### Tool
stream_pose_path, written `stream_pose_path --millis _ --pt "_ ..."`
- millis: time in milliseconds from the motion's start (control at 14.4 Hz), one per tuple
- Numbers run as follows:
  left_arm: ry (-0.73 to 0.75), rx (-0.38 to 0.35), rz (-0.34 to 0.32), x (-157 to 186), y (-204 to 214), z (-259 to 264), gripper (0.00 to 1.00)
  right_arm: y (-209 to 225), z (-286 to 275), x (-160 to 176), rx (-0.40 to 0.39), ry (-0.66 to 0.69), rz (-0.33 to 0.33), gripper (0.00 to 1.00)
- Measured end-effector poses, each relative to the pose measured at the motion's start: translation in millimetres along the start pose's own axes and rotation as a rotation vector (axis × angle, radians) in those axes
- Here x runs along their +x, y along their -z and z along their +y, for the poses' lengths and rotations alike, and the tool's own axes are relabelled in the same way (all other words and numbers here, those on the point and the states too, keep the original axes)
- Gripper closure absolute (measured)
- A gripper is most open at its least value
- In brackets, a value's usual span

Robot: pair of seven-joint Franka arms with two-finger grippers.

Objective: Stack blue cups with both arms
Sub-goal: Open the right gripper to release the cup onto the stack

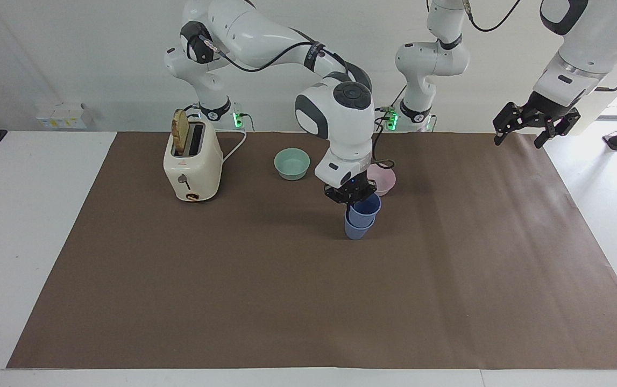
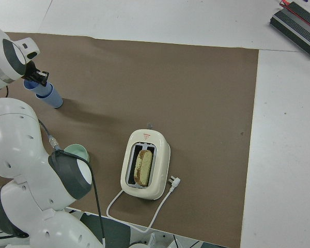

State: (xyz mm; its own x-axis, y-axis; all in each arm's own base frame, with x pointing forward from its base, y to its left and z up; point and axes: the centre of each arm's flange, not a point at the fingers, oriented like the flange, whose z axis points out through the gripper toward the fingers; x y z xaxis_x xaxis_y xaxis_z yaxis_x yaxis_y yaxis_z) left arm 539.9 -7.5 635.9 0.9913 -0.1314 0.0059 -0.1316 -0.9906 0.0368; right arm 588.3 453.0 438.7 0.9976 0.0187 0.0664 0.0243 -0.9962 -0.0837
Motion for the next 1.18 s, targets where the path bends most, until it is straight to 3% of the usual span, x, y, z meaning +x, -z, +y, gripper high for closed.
stream_pose_path --millis 139,696,766,1183 --pt "-0.001 0.000 0.000 0.0 0.0 0.2 0.00 -0.4 -0.2 0.3 0.001 0.000 0.001 0.91" --pt "-0.005 0.000 0.000 0.2 0.0 1.4 0.00 1.4 6.3 5.5 -0.001 -0.011 0.008 0.07" --pt "-0.005 0.000 0.000 0.2 0.0 1.5 0.00 5.5 12.4 9.5 -0.004 -0.020 0.012 0.00" --pt "-0.007 0.000 0.000 0.2 -0.1 2.0 0.00 99.6 111.7 33.0 -0.072 -0.093 -0.010 0.00"
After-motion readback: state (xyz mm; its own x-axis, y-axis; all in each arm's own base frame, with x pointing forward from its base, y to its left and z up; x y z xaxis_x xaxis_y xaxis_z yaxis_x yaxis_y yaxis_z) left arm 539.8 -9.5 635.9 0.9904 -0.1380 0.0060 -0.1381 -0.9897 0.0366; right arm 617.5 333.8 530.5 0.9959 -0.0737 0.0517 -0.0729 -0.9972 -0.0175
